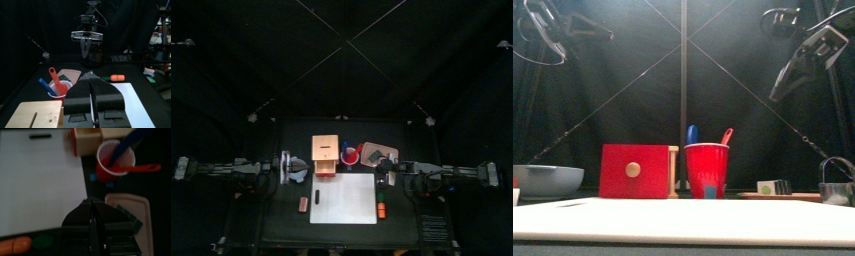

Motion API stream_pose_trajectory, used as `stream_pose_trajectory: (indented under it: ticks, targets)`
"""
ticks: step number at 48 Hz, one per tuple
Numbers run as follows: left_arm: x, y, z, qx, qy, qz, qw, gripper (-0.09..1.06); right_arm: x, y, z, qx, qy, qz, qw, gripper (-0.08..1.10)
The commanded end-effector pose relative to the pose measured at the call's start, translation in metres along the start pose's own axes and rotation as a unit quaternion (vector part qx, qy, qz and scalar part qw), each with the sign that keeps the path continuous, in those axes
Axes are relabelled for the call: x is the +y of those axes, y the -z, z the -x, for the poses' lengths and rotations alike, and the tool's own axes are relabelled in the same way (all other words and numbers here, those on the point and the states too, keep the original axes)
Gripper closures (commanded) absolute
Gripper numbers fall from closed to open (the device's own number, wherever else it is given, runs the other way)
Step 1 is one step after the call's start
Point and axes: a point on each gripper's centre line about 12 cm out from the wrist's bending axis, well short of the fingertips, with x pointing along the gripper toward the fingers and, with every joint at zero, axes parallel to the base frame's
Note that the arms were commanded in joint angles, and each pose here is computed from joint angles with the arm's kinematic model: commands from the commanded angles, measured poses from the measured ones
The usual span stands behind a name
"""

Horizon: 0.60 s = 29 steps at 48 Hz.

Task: Place sushi on board then cut the sushi with the knife then place the pieces on the plate
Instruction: Place the sushi on the board

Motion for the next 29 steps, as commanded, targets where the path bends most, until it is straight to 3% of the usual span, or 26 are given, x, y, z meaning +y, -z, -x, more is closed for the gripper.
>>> stream_pose_trajectory:
  ticks: [1, 16, 29]
  targets:
    - [0.002, -0.008, -0.002, -0.010, -0.005, -0.001, 0.9999, 0.93, -0.009, -0.008, 0.010, 0.024, 0.026, 0.030, 0.999, 0.67]
    - [0.007, -0.010, -0.003, -0.012, -0.015, 0.001, 0.9998, 0.93, -0.020, 0.010, 0.001, 0.066, 0.065, 0.075, 0.993, 0.01]
    - [0.010, -0.008, -0.003, -0.010, -0.024, 0.007, 0.9996, 0.93, -0.025, 0.020, -0.018, 0.136, 0.066, 0.110, 0.982, -0.01]
